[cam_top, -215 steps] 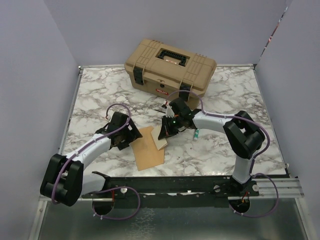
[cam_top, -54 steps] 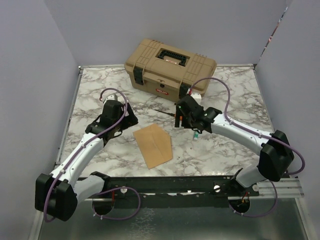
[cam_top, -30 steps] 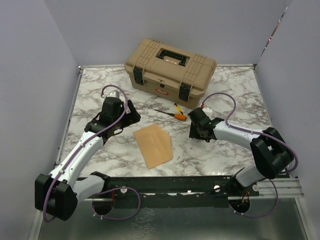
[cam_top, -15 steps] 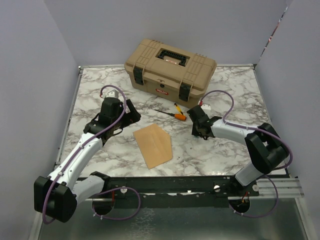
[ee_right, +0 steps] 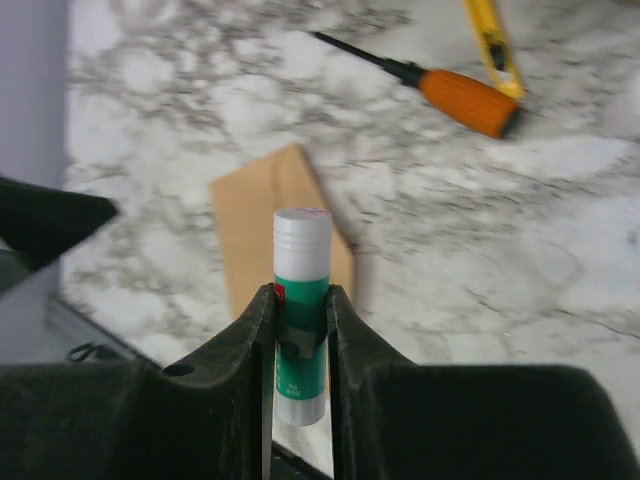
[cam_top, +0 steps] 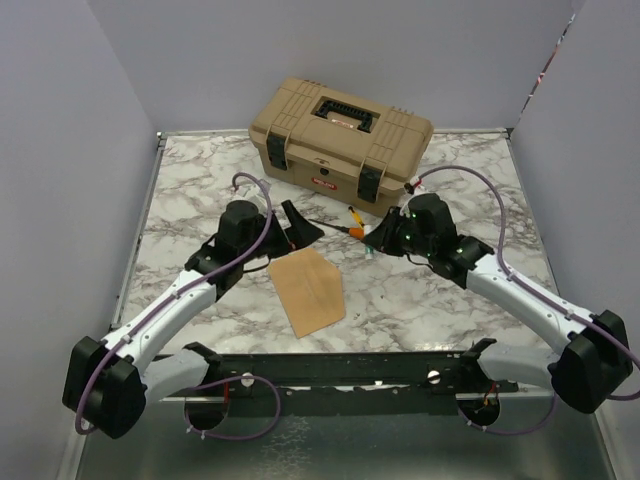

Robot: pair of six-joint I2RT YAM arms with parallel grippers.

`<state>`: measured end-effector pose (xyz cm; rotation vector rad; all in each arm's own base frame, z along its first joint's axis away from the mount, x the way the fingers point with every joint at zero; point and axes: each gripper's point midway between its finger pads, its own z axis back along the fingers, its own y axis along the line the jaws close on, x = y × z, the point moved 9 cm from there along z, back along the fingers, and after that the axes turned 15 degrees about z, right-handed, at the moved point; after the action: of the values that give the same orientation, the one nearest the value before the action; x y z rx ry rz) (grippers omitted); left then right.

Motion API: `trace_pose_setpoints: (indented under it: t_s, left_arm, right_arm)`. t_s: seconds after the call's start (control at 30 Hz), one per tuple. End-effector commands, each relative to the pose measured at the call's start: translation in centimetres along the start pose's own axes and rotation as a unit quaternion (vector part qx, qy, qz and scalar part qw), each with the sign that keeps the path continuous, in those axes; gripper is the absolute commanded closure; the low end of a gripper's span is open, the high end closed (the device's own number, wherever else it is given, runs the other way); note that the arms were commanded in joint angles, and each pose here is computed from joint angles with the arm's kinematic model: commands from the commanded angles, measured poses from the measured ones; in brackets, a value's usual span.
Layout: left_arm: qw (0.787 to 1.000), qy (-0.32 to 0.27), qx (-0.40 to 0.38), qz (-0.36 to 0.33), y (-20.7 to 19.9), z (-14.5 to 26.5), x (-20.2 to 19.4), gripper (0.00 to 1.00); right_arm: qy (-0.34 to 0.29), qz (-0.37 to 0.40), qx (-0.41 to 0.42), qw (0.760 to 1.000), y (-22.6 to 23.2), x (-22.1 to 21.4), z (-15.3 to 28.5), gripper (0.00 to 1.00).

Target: Place the letter into the envelope and seal it

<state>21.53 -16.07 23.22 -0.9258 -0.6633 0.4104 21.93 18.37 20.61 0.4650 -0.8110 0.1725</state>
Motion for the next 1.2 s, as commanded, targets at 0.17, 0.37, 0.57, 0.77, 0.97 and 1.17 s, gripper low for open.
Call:
trace_pose_setpoints:
  t_s: [0.17, 0.37, 0.57, 0.77, 0.97, 1.17]
  left_arm:
    - [0.963, 0.052, -0.263, -0.039, -8.7, -0.5, -2.9, 0.01]
    - [0.956, 0.032, -0.290, -0.021, -10.2, -0.5, -2.6, 0.09]
    - [0.951, 0.062, -0.304, -0.021, -10.8, -1.6, -3.1, 0.27]
    - [0.950, 0.067, -0.303, -0.021, -10.9, -1.9, -3.2, 0.46]
    - [0.943, 0.064, -0.321, -0.065, -11.2, -1.5, -3.1, 0.74]
    - [0.929, 0.080, -0.320, -0.165, -10.7, -0.8, -3.3, 1.00]
  right_arm:
    - [-0.145, -0.045, 0.203, 0.967, 6.0, 7.9, 4.7, 0.88]
    - [-0.178, -0.080, 0.227, 0.954, 6.8, 9.3, 5.8, 0.88]
    - [-0.181, -0.095, 0.247, 0.947, 7.2, 9.4, 6.2, 0.88]
    - [-0.178, -0.102, 0.264, 0.943, 7.5, 9.6, 6.6, 0.88]
    - [-0.160, -0.091, 0.261, 0.948, 7.7, 9.6, 6.8, 0.87]
    - [-0.128, -0.063, 0.229, 0.963, 7.6, 10.0, 8.0, 0.65]
